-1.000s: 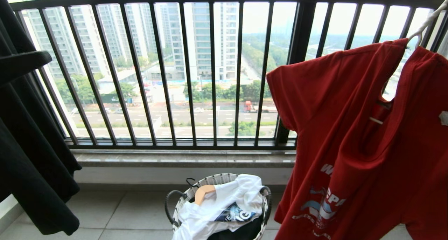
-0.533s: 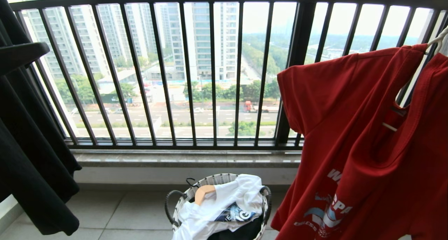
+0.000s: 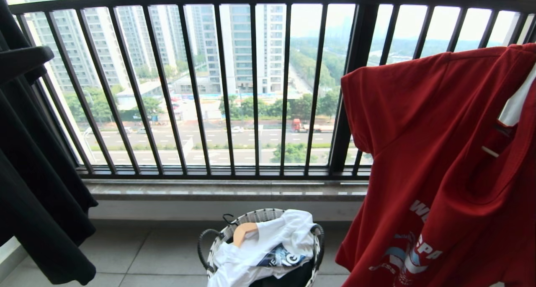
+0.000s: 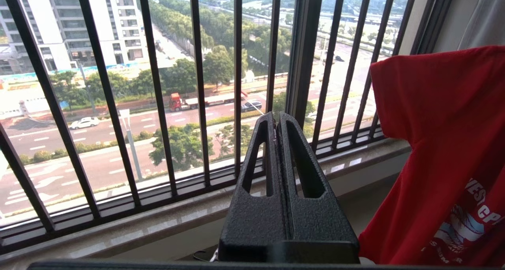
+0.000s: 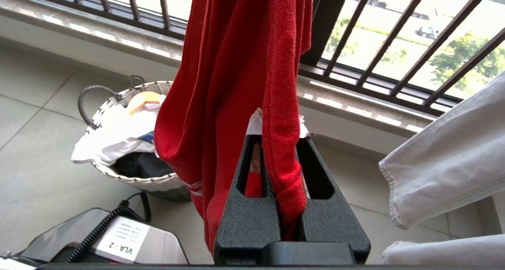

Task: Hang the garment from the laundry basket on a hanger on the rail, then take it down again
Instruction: Hang the clothes rack on the clothesline

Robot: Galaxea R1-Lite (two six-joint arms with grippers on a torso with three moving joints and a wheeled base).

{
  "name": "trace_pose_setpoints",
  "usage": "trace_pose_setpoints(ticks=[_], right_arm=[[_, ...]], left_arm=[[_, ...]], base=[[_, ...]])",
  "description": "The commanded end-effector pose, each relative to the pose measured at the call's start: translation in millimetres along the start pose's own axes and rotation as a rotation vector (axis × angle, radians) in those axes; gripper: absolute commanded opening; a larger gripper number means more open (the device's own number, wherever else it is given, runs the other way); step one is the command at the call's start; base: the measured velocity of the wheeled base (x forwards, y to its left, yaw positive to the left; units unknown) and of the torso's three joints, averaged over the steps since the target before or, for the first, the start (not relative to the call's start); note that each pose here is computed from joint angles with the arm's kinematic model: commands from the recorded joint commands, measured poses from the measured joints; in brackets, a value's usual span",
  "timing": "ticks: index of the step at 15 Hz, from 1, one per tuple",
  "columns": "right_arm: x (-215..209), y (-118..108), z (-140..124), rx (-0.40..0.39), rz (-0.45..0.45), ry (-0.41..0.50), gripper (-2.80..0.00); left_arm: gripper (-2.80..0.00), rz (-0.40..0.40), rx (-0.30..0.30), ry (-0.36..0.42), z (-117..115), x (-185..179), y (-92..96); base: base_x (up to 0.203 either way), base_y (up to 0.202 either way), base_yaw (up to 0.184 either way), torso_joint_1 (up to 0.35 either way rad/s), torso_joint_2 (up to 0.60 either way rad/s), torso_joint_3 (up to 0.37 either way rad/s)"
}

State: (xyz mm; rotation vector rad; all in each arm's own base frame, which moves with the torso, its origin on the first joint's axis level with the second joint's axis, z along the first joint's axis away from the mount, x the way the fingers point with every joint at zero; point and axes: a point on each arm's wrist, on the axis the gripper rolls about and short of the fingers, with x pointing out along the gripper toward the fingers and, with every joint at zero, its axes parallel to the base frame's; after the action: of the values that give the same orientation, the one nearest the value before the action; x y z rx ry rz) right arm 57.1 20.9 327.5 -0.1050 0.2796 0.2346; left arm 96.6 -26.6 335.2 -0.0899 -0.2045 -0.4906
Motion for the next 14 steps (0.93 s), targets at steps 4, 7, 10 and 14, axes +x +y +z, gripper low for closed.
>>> trace_pose_setpoints(ticks=[4, 7, 10, 14], right_arm=[[-1.7, -0.3, 0.3, 0.001, -0.001, -0.012, -2.8], [-2.8, -0.5, 0.2, 0.0, -0.002, -0.015, -2.8], [-3.2, -0.6, 0.2, -0.001, -0.003, -0.016, -2.8], [-2.7, -0.5, -1.3, -0.002, -0.001, -0.011, -2.8]], left_arm=[[-2.8, -0.003, -0.001, 0.0, -0.3, 0.1, -0.1], [-2.8, -0.003, -0.001, 0.0, -0.3, 0.1, -0.1], [-2.8, -0.003, -0.001, 0.0, -0.2, 0.1, -0.1], [-2.8, -0.002, 0.001, -0.007, 0.4, -0.9, -0.3]], base=[[0.0, 0.0, 0.0, 0.075, -0.42, -0.344], [0.0, 0.0, 0.0, 0.121, -0.49, -0.329], [0.0, 0.0, 0.0, 0.152, -0.46, -0.321], [0.0, 0.0, 0.0, 0.174, -0.48, -0.304]])
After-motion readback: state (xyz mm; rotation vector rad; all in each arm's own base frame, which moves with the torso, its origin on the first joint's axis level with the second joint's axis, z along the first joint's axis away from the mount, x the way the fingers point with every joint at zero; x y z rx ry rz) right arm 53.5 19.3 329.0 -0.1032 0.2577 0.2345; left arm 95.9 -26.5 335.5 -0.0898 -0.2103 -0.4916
